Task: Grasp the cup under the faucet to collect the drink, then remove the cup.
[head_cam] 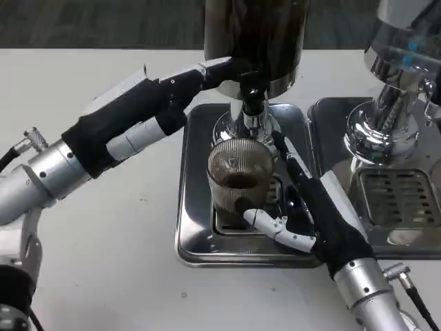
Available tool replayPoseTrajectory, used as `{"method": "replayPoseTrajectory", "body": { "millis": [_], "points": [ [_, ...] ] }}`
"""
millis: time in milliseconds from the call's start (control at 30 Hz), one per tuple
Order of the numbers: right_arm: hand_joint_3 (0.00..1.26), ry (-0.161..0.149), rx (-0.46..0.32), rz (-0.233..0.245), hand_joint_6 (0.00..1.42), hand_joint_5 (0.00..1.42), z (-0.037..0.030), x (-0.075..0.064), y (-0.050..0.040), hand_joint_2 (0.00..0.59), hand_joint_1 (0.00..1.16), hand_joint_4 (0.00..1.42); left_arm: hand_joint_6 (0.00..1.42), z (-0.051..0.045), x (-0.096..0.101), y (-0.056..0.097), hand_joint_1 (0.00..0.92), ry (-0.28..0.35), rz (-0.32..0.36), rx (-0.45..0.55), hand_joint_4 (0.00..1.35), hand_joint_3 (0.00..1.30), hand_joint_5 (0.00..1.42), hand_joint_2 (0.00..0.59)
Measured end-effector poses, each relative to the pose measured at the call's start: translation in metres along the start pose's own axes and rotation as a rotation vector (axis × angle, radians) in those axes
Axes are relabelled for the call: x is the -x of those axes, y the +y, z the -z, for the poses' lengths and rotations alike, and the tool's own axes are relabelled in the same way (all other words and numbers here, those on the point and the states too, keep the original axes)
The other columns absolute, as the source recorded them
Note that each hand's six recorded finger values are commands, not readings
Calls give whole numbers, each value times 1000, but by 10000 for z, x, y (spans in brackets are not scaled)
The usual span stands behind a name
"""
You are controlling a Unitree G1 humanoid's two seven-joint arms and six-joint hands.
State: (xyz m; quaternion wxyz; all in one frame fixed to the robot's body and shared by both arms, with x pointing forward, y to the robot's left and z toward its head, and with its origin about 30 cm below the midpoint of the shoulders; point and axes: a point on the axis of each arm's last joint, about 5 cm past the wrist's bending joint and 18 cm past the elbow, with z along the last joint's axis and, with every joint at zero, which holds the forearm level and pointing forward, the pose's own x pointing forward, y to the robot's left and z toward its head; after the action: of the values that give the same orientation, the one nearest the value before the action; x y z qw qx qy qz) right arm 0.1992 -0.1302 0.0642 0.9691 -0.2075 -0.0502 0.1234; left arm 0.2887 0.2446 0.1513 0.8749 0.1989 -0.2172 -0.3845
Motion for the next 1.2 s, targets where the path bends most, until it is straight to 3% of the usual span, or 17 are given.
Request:
{"method": "replayPoseTrajectory", "body": {
  "millis": [267,333,633,867,1200],
  "points": [
    [0,9,-2,-1,2,0,18,5,2,231,614,0,25,132,291,-66,0,143,-49,42,54,151,44,41],
    [0,10,-1,0,2,0,19,5,-1,231,614,0,27,199,415,-135,0,217,-63,65,55,149,44,40],
    [0,10,0,6,6,0,15,1,17,226,608,0,39,282,553,-229,0,307,-105,96,64,155,56,56],
    [0,15,-8,25,13,0,2,-11,64,225,605,0,41,306,622,-271,0,328,-131,112,69,160,57,58],
    [0,21,-9,15,16,0,6,-68,88,224,603,0,42,320,706,-307,0,348,-158,123,89,213,69,65]
  ]
}}
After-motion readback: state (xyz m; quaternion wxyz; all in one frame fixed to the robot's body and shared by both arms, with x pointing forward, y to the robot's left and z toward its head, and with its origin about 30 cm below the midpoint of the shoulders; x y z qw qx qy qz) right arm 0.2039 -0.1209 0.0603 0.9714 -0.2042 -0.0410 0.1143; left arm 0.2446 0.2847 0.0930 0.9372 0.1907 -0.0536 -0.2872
